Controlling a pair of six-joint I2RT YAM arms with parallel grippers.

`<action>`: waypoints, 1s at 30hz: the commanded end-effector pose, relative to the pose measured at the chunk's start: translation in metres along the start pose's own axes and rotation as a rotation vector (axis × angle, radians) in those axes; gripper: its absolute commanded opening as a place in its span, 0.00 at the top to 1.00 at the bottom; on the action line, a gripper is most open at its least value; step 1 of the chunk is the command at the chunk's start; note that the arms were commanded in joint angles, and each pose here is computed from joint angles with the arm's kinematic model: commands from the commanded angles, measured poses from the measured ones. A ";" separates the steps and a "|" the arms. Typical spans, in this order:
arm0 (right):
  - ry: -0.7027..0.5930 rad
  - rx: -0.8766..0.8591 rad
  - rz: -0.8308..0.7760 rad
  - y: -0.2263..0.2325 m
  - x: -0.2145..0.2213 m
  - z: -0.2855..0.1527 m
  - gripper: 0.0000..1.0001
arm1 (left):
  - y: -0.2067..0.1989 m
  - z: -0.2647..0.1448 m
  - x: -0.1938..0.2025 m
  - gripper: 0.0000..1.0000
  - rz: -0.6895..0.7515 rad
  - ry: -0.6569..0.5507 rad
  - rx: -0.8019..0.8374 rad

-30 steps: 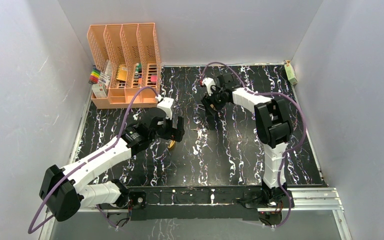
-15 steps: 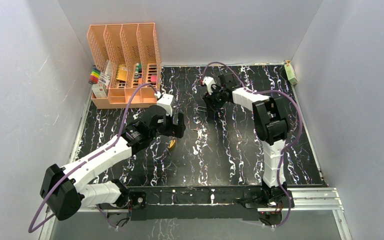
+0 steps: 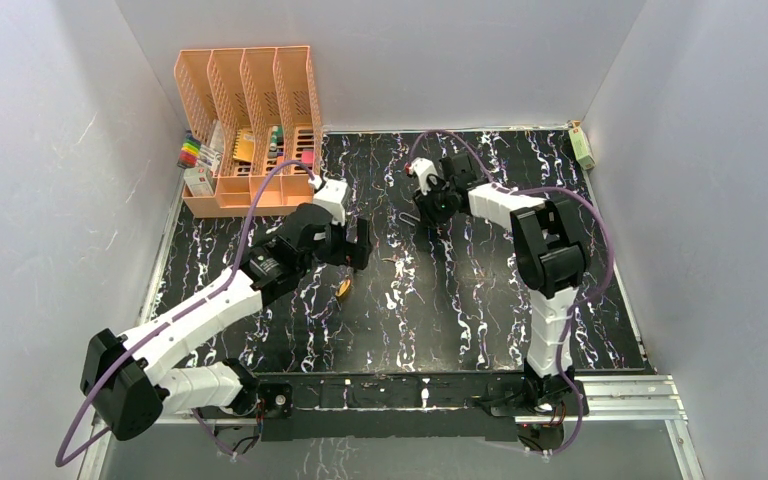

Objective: Lock with the key
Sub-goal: Pick up the lock from the center of the board.

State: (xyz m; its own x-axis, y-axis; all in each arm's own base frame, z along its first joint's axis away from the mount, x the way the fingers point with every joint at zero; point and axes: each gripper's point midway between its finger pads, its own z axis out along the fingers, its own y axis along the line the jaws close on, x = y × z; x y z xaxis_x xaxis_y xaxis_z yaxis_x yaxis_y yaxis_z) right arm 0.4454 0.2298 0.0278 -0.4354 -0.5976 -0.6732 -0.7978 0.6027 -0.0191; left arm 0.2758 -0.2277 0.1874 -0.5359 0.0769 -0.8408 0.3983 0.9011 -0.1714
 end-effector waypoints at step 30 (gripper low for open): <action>-0.478 -0.863 0.137 0.213 -0.137 -0.313 1.00 | -0.094 -0.135 -0.118 0.06 0.533 -0.245 0.904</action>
State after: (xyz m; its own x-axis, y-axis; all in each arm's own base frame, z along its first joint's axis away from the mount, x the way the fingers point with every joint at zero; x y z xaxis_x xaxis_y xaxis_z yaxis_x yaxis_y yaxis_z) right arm 0.2345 0.2763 0.2997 -0.5271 -0.1912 -0.8280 -0.8497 0.1019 0.5173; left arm 0.2324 -0.2642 0.3610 -0.0641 0.1851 -0.9806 0.9605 0.2781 -0.0102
